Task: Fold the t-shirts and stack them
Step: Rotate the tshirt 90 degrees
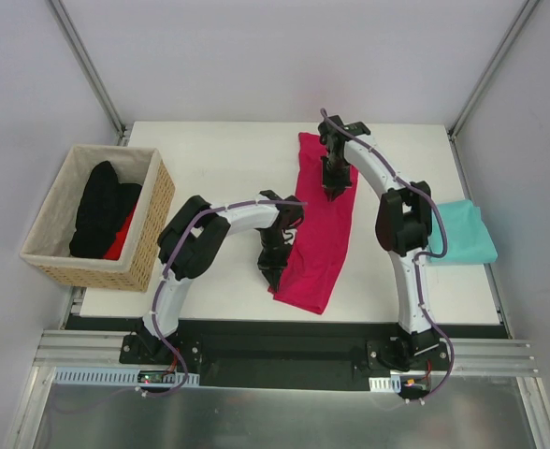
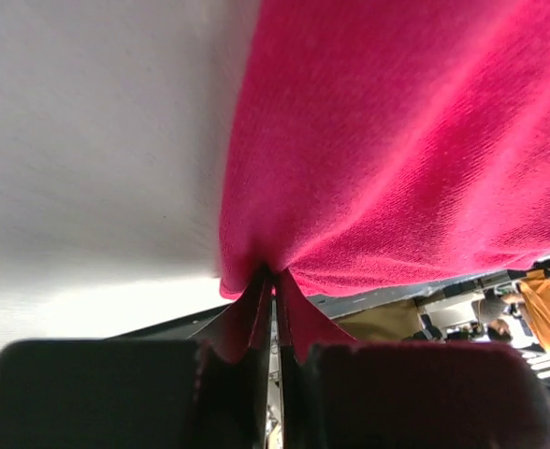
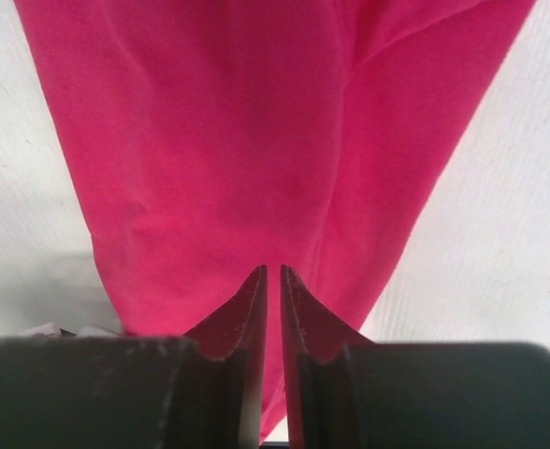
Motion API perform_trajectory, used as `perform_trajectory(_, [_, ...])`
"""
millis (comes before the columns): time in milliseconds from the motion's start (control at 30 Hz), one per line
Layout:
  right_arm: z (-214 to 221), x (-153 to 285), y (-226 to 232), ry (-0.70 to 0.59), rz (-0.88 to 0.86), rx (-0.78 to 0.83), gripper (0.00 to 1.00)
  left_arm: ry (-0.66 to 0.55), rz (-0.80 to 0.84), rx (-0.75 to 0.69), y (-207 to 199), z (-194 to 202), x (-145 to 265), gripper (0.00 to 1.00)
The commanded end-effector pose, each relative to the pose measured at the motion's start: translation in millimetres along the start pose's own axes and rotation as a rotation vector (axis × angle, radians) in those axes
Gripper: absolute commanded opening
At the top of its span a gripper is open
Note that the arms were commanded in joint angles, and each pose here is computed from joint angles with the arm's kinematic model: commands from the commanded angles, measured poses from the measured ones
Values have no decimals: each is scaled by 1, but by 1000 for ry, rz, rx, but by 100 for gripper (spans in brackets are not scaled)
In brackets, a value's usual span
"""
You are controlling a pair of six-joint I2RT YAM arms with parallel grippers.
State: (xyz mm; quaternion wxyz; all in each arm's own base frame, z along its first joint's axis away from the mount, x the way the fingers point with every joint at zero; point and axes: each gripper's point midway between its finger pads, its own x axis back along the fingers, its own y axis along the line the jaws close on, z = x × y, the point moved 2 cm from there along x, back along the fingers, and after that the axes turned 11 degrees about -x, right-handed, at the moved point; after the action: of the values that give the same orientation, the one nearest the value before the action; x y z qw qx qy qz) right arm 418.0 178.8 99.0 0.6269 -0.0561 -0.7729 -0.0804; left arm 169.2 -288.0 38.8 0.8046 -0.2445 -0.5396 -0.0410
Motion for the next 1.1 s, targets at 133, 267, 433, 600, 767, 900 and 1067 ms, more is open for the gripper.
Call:
perform_trajectory(133, [2, -10, 9, 47, -36, -43, 1, 58, 30, 8, -1, 15, -10, 0])
perform_trajectory(267, [7, -20, 13, 91, -61, -61, 1, 75, 50, 17, -3, 20, -10, 0])
perform_trajectory(433, [5, -35, 13, 102, -53, -70, 1, 93, 48, 43, 0, 32, -11, 0])
perform_trajectory(600, [-6, -43, 12, 95, -57, -91, 1, 110, 48, 64, 2, 42, -11, 0])
perform_trajectory(767, [-15, -51, 4, 85, -45, -115, 1, 111, 46, 71, 3, 47, -10, 0])
perform_trajectory(900, [-20, -51, -4, 73, -39, -126, 1, 99, 48, 69, 2, 49, -6, 0])
perform_trajectory(1067, [-28, -47, -7, 38, -43, -128, 1, 83, 40, 66, 3, 52, -2, 0])
